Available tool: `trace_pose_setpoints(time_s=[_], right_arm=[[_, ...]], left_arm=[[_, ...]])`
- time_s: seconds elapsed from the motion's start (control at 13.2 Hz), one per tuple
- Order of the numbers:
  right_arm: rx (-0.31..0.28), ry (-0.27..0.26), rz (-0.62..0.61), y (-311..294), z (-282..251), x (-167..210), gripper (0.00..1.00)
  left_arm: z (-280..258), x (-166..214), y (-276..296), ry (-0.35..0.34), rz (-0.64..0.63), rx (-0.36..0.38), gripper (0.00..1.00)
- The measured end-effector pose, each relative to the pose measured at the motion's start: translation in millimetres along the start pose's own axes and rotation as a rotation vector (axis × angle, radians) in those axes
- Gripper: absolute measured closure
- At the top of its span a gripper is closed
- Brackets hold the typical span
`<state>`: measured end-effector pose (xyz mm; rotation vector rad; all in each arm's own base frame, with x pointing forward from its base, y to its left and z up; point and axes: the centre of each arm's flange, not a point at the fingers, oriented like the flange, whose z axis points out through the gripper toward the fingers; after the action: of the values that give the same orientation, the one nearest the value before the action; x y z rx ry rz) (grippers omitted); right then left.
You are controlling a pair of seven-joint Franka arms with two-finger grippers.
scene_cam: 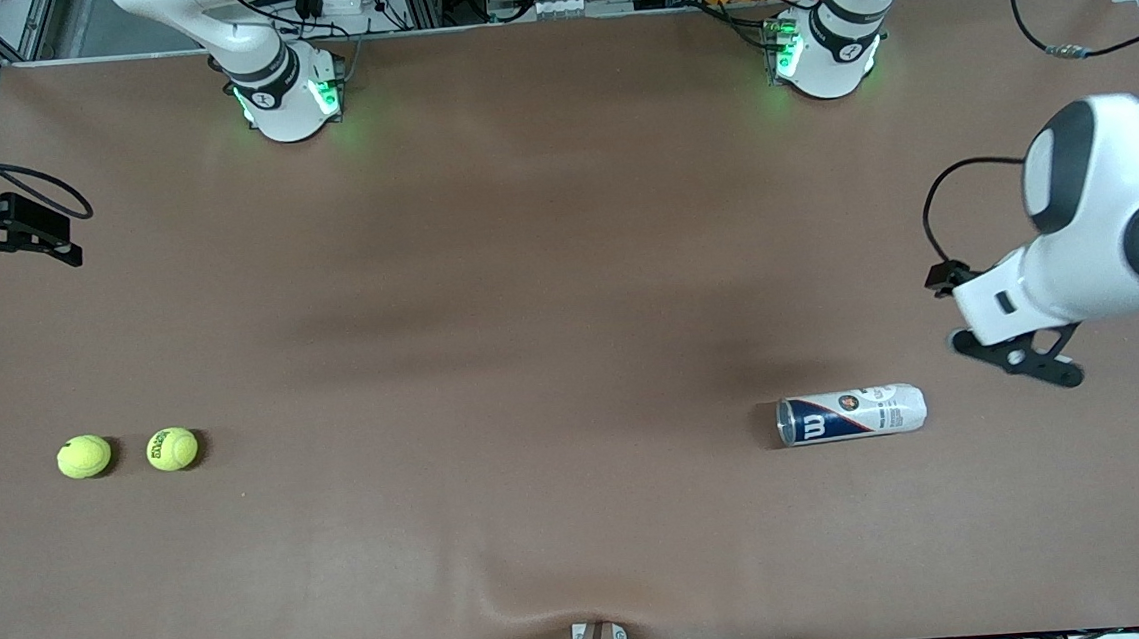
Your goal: Insert tennis ball vertically with right arm
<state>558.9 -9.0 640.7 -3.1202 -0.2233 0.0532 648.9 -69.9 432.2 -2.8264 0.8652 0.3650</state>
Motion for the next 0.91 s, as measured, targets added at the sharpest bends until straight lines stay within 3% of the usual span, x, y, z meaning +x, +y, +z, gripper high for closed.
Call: trace_pose_setpoints(time_s=[0.23, 0.45, 0.68, 0.91], right_arm=[[-0.003, 0.015, 0.006, 4, 4, 3, 0.0], [-0.012, 0.042, 0.043, 30, 49, 12, 0.0], [-0.026, 0.026, 0.064, 46, 89, 11, 0.0], [-0.039, 0.087, 0.071, 55, 99, 14, 0.0]], left_arm=[[31, 28, 5, 0.01, 0.219, 0.027, 0.0], [78, 60, 12, -0.017, 0.404, 0.075, 0.0], [116, 86, 22, -0.013, 0.504, 0.097, 0.0], [129, 103, 39, 0.004, 0.57, 0.133, 0.0]])
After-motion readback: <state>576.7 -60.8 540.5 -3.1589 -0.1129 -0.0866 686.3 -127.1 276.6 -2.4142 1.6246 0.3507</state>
